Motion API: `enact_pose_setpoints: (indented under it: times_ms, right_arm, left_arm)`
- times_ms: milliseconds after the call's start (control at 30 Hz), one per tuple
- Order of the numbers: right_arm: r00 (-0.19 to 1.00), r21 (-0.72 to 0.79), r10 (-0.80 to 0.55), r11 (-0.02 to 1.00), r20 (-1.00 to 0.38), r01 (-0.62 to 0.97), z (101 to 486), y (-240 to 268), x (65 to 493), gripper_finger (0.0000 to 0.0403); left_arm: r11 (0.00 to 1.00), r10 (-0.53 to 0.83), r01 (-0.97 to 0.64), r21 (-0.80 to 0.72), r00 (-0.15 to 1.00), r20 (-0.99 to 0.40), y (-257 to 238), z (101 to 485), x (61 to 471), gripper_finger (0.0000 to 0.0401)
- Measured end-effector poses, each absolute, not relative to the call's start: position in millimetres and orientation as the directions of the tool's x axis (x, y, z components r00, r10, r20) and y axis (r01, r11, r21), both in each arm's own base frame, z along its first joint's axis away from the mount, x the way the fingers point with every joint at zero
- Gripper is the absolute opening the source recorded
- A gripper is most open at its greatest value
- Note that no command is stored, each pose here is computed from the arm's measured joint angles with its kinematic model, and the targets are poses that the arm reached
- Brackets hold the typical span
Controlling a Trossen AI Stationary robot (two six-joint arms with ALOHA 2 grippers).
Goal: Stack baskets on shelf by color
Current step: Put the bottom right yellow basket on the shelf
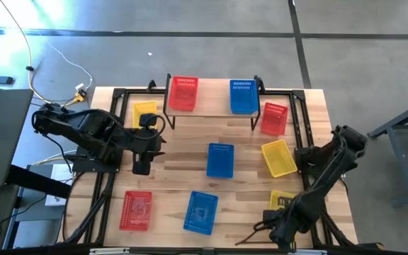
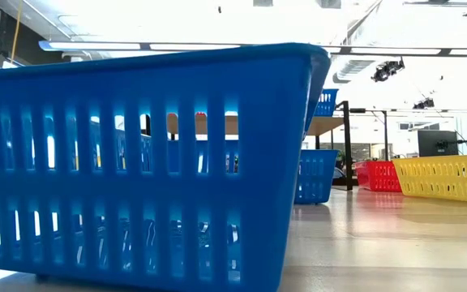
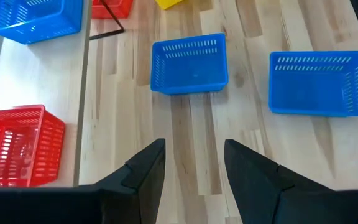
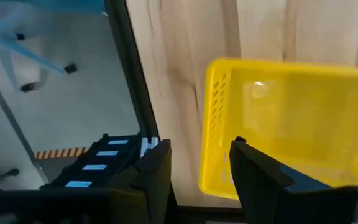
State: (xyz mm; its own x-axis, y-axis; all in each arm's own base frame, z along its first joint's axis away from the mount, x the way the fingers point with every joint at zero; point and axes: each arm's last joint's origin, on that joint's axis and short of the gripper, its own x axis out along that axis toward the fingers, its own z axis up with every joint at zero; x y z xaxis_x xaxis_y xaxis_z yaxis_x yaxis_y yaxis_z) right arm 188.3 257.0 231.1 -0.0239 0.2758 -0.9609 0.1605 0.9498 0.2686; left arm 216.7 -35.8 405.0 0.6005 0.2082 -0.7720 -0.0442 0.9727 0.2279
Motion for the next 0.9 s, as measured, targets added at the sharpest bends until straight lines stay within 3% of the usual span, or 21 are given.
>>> enact_pose_setpoints:
  times_ms: [533,667,833,900]
  right_arm:
    - [-0.185,0.133,0.176,0.967,-0.967,0.219,179.0,275.6,191.0,0.0144]
    - [-0.245,0.072,0.139,0.962,-0.959,0.262,171.1,274.4,189.2,0.0109]
    - [-0.264,0.058,0.152,0.942,-0.953,0.330,171.8,272.1,191.3,0.0020]
    - [-0.271,0.065,0.165,0.937,-0.948,0.342,175.5,271.4,193.1,0.0009]
  left_arm:
    - [0.966,0.214,-0.014,0.257,0.600,-0.771,-35.0,404.9,217.1,0.0156]
    - [0.966,0.214,-0.014,0.257,0.600,-0.771,-34.9,404.9,217.1,0.0156]
    - [0.961,0.217,0.007,0.276,0.599,-0.771,-34.9,404.8,217.2,0.0156]
    - [0.957,0.230,0.003,0.289,0.600,-0.767,-34.5,405.0,217.1,0.0156]
